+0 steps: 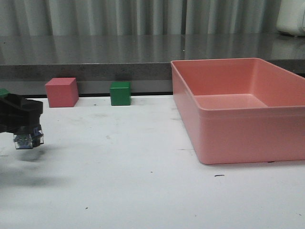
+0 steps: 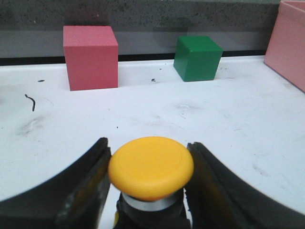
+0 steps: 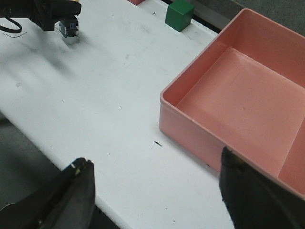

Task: Place and stand button with both arms
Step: 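Rotate the button cap-up and stand it on the table, release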

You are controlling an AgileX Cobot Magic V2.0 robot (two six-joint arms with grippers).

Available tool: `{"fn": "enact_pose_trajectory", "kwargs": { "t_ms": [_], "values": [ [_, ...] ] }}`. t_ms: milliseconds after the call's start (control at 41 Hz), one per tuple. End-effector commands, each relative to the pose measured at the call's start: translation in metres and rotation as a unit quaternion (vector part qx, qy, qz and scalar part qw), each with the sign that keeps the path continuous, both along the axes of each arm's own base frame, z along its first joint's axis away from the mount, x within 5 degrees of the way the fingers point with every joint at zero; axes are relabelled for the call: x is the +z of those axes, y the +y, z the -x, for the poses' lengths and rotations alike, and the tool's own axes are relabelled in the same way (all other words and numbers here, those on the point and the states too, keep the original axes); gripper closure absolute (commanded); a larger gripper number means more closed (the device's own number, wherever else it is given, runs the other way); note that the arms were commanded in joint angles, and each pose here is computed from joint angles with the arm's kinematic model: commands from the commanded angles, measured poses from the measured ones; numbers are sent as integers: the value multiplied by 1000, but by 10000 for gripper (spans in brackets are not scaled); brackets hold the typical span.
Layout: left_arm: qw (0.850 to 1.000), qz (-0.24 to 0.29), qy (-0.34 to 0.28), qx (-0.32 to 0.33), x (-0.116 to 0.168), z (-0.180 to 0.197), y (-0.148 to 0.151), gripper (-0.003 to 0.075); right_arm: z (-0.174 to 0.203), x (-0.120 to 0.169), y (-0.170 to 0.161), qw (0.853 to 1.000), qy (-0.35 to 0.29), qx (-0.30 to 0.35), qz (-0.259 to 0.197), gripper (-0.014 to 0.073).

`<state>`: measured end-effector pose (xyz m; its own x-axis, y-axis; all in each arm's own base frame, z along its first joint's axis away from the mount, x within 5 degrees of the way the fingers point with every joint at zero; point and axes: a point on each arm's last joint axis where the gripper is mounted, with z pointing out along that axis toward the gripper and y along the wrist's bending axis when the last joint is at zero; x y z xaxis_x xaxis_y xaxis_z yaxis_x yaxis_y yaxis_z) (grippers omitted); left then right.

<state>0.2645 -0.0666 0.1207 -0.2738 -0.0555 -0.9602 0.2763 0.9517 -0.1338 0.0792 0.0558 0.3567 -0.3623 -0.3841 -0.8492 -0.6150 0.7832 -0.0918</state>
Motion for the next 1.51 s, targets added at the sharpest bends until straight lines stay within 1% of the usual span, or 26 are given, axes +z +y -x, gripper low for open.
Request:
{"fn": "enact_pose_trajectory", "kwargs": {
  "t_ms": [0, 122, 537, 805, 878, 1000, 1098, 1146, 1341, 1488],
  "values": [
    [989, 44, -138, 8, 33, -7, 0, 440, -2, 12, 1, 999, -39, 0, -22, 33],
    [989, 45, -143, 8, 34, -11, 0, 440, -2, 12, 1, 999, -39, 0, -22, 33],
    [991, 36, -127, 6, 21, -17, -2, 435, -2, 12, 1, 999, -39, 0, -22, 33],
    [992, 33, -122, -19, 19, -13, -6, 428, -2, 12, 1, 999, -39, 0, -22, 33],
    [992, 33, -122, -19, 19, -13, -6, 381, -2, 12, 1, 999, -39, 0, -22, 33],
    [992, 33, -122, -19, 19, -13, -6, 251, -2, 12, 1, 999, -39, 0, -22, 33],
    [992, 33, -122, -19, 19, -13, -6, 178, -2, 12, 1, 999, -39, 0, -22, 33],
    [992, 33, -123, -19, 20, -13, -6, 164, -2, 12, 1, 999, -39, 0, -22, 33],
    [991, 34, -128, -19, 26, -6, -4, 163, -2, 12, 1, 999, -39, 0, -22, 33],
    [988, 37, -146, -19, 39, 1, -3, 163, -2, 12, 1, 999, -39, 0, -22, 33]
  ]
}}
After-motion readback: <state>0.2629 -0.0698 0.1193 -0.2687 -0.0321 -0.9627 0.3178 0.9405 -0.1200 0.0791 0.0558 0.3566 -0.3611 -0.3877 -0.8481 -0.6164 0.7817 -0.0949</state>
